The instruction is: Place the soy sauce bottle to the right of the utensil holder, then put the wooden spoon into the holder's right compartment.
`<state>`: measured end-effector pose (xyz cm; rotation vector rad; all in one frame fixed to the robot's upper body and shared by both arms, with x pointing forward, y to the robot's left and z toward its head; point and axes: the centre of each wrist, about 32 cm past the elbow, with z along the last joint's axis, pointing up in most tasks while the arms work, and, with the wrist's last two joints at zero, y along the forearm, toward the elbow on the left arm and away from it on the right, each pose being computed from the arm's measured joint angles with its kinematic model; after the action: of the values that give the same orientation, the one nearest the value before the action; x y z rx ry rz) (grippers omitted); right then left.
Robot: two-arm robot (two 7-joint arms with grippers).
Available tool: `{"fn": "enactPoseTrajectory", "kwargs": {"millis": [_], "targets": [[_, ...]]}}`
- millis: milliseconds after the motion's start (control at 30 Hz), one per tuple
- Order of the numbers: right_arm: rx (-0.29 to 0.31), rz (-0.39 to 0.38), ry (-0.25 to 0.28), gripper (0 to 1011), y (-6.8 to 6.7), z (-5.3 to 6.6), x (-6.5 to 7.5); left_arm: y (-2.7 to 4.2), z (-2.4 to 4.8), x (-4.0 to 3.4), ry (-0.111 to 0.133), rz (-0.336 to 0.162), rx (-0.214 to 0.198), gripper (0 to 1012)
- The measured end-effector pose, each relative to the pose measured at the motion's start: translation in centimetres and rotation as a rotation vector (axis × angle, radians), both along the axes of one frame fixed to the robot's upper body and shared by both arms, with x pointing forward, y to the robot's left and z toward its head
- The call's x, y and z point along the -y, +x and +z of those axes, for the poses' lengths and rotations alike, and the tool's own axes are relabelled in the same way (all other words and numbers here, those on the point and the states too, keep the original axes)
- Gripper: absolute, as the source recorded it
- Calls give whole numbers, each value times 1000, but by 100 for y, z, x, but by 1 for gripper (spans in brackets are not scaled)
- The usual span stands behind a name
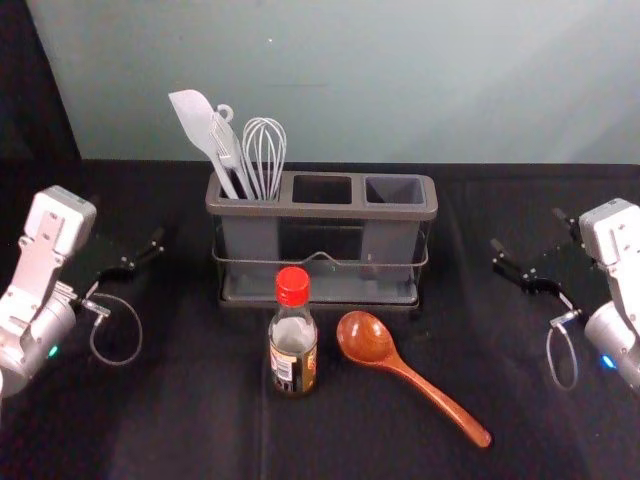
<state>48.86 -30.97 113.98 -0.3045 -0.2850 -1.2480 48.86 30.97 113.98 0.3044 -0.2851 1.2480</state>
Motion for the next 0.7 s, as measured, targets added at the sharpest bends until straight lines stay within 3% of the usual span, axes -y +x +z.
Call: {"fn": "enactPoseTrajectory", "kwargs": {"millis": [700], "targets": [[0,0,0,1003,0,0,0,0,0,0,0,0,0,1000]]}}
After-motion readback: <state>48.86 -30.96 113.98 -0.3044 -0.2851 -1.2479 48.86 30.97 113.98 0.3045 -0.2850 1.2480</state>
